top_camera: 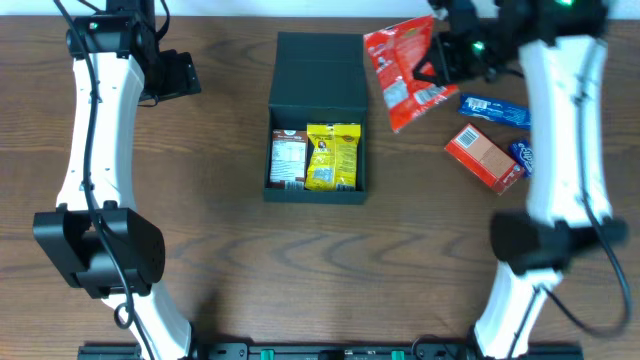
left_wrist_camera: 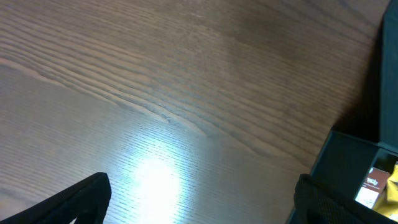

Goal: Pack container
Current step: 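Grasp the red chip bag with right gripper and lift, then carry the red bag with right gripper over the black box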

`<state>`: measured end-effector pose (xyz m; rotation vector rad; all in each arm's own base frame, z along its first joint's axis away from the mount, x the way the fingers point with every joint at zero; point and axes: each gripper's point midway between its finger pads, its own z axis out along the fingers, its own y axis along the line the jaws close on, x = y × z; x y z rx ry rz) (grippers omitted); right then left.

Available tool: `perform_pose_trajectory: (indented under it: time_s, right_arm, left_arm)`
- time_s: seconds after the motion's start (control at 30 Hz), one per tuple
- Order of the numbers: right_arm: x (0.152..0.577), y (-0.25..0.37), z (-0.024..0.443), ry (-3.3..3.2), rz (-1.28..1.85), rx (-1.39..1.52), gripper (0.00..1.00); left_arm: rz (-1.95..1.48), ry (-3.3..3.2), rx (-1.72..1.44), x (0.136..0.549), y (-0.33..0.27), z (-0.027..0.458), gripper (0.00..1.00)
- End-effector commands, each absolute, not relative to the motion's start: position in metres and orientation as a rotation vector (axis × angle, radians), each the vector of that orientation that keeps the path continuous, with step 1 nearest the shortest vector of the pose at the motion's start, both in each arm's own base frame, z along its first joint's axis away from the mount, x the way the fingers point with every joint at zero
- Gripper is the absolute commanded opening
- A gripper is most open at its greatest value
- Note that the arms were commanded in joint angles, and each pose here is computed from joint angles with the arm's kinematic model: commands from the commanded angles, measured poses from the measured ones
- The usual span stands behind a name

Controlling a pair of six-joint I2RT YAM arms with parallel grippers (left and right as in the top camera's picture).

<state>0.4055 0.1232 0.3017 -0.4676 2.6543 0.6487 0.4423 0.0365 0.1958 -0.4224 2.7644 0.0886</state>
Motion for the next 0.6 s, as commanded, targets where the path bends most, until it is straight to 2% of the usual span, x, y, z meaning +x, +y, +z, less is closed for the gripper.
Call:
perform_pose_trajectory:
  time_s: [0.0,0.27,0.57]
  right_arm:
    - [0.396,0.122,0.287,2.685,0.634,-0.502,0.02]
    - [0.424,0.19,0.204,2.674,0.822,-0.457,0.01]
    - [0.41,0.246,0.141,2.725,1.08,-0.247,0.01]
  left_arm:
    - [0.054,2.744,-0.408,0.445,0.035,0.205,0.95]
    - [0.054,2.741,-0.408,0.445,0.035,0.205,0.95]
    - [0.051,2.73,-0.407,0.448,0.035,0.206,0.95]
